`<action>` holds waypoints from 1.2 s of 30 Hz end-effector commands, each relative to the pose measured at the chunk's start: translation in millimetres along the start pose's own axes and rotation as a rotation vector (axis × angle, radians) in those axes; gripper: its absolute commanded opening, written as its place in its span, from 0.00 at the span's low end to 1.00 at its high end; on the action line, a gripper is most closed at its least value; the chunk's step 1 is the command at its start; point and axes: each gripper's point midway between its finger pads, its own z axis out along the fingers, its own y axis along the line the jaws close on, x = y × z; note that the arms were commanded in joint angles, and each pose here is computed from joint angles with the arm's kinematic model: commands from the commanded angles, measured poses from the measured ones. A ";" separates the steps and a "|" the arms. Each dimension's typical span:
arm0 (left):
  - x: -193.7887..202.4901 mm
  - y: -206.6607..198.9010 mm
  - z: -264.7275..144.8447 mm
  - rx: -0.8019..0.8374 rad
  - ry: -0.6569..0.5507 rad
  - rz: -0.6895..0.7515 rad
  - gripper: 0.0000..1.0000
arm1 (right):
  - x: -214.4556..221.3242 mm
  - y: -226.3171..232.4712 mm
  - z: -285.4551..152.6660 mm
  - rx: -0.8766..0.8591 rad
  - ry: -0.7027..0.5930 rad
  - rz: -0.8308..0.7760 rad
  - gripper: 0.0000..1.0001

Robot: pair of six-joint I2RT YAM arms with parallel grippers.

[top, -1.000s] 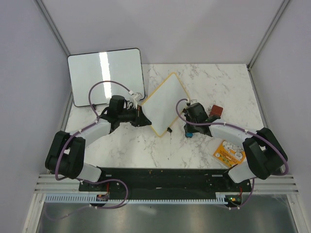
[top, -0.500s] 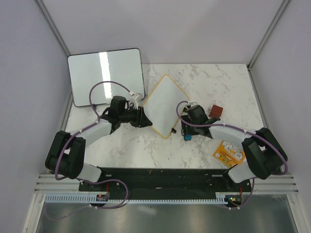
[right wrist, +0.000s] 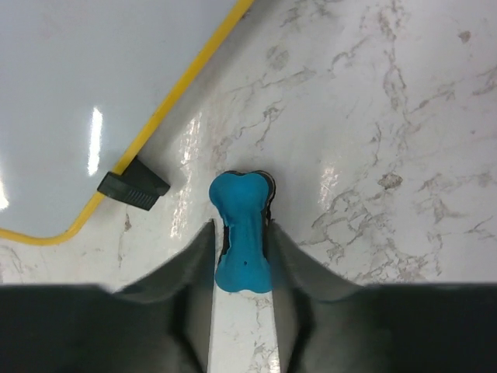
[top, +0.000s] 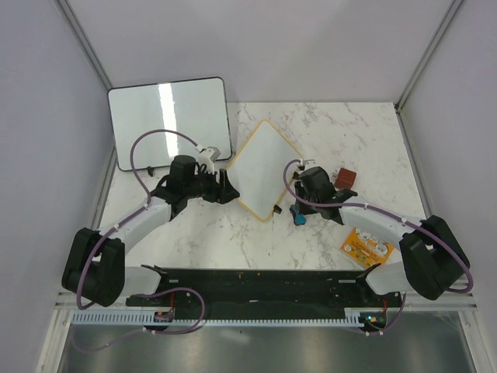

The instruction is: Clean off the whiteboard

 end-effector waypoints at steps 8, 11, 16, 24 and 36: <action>-18.3 23.3 -35.9 -0.245 -0.108 -0.012 0.82 | 16.1 22.9 -4.8 -0.092 0.018 -0.016 0.00; -33.4 21.0 -50.3 -0.283 -0.151 -0.015 0.86 | 22.0 28.1 3.6 -0.116 0.032 -0.021 0.00; -59.3 9.4 -77.2 -0.317 -0.209 0.009 0.95 | 28.6 36.6 20.1 -0.141 0.051 -0.016 0.00; -86.8 -5.9 -108.4 -0.338 -0.279 0.047 0.99 | 34.7 48.9 52.0 -0.161 0.071 -0.012 0.00; -87.8 -9.1 -119.5 -0.352 -0.274 0.059 1.00 | 26.9 92.5 84.8 -0.244 0.083 0.012 0.00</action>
